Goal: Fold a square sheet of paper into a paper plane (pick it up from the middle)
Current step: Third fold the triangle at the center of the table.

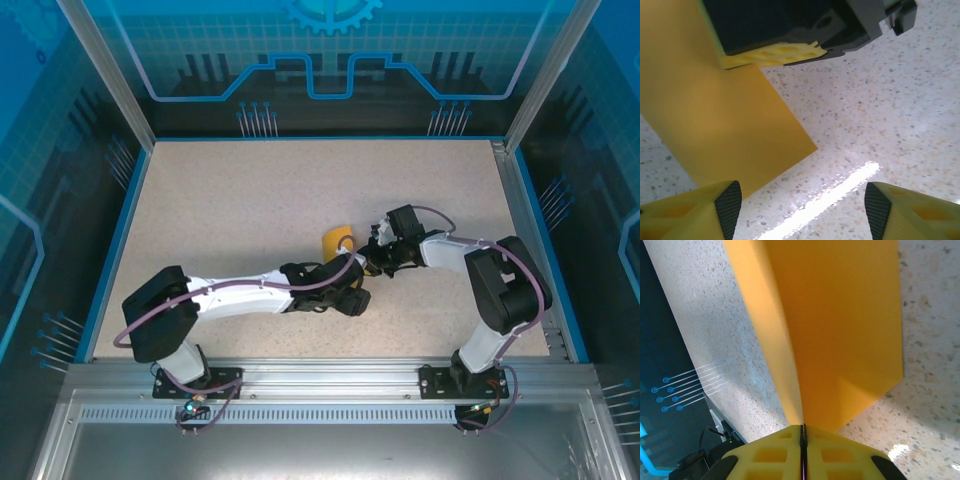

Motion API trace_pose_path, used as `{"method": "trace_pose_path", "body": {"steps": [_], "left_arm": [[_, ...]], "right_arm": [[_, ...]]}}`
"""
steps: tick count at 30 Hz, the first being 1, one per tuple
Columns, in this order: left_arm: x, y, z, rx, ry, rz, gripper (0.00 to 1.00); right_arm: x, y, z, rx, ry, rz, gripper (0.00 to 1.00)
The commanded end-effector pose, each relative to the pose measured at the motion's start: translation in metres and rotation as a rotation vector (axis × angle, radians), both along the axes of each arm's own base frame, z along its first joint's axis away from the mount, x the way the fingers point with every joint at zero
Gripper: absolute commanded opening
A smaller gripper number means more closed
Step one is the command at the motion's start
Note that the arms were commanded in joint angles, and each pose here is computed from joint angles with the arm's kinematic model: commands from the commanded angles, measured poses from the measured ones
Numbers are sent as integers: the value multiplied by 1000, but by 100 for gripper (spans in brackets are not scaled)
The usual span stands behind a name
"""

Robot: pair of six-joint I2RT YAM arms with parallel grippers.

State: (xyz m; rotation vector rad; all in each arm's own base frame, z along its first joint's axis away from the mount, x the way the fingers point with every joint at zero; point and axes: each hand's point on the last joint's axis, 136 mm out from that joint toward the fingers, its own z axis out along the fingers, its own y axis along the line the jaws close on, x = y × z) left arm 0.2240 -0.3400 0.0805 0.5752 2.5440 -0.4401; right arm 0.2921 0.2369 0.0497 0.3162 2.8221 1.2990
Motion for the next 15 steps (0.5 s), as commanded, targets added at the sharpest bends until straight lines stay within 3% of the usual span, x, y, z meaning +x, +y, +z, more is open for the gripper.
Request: {"method": "trace_pose_path", "body": {"steps": [1, 11, 15], "left_arm": [[14, 7, 3, 116, -109, 1, 70], [16, -10, -8, 241, -158, -60, 69], [21, -9, -8, 268, -172, -39, 64]], "right_arm": [[-1, -1, 1, 16, 32, 22, 10], [1, -3, 0, 13, 39, 17, 10], [1, -4, 0, 7, 41, 17, 11]]}}
